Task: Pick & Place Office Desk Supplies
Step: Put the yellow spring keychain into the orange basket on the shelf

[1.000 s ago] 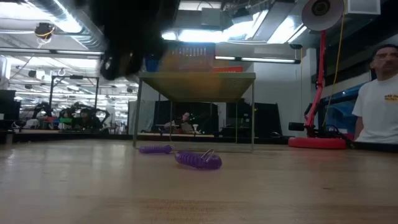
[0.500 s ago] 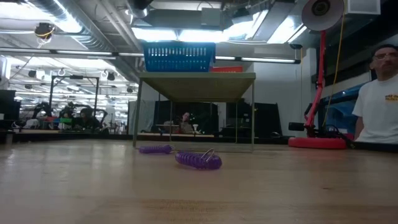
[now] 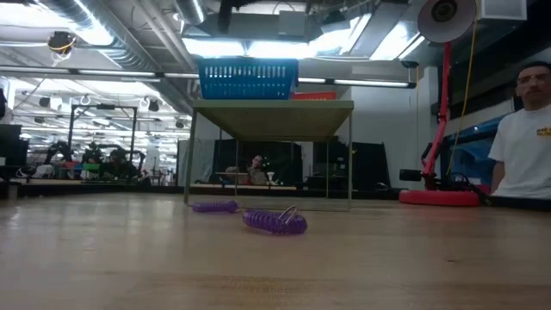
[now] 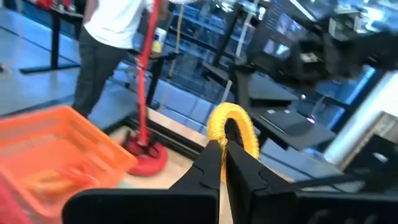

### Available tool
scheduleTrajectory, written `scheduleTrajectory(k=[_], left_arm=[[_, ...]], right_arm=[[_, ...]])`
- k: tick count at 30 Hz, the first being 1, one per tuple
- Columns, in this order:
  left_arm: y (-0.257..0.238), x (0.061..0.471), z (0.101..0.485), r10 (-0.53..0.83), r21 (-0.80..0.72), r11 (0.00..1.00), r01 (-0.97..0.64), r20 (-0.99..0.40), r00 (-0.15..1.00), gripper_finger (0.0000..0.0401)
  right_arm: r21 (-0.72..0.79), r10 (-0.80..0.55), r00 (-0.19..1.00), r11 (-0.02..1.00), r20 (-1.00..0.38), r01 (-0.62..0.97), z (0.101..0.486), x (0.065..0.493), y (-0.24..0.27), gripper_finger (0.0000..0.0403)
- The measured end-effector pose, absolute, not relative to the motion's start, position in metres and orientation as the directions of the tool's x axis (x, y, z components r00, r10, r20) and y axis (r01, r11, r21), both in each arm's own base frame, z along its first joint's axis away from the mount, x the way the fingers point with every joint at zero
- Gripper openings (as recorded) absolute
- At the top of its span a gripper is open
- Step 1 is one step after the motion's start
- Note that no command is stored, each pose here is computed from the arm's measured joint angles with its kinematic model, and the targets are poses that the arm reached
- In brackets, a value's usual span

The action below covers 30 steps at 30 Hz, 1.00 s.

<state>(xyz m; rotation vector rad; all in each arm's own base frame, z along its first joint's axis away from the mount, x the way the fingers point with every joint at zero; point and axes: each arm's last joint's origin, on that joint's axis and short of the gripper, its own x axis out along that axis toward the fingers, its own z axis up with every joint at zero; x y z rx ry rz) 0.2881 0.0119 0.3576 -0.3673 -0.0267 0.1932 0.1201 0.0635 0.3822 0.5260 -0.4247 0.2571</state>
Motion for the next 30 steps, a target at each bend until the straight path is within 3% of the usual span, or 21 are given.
scheduleTrajectory(k=[11, 15, 22, 30], left_arm=[[0.098, 0.29, 0.343, 0.215, -0.356, 0.91, -0.212, -0.033, 0.976, 0.0005], [0.13, 0.304, 0.331, 0.173, -0.375, 0.911, -0.171, -0.027, 0.984, 0.0004], [0.183, 0.337, 0.317, 0.083, -0.387, 0.914, -0.124, -0.12, 0.989, 0.0007], [0.206, 0.363, 0.311, -0.041, -0.372, 0.927, -0.042, -0.21, 0.977, 0.0033]], right_arm=[[0.582, -0.132, 0.912, 0.803, 0.389, -0.132, 0.38, 0.122, 0.056, 0.0206], [0.559, -0.152, 0.913, 0.824, 0.379, -0.095, 0.379, 0.123, 0.057, 0.0206], [0.581, -0.3, 0.896, 0.812, 0.328, 0.059, 0.378, 0.122, 0.052, 0.0206], [0.581, -0.33, 0.892, 0.808, 0.31, 0.097, 0.377, 0.123, 0.052, 0.0206]])
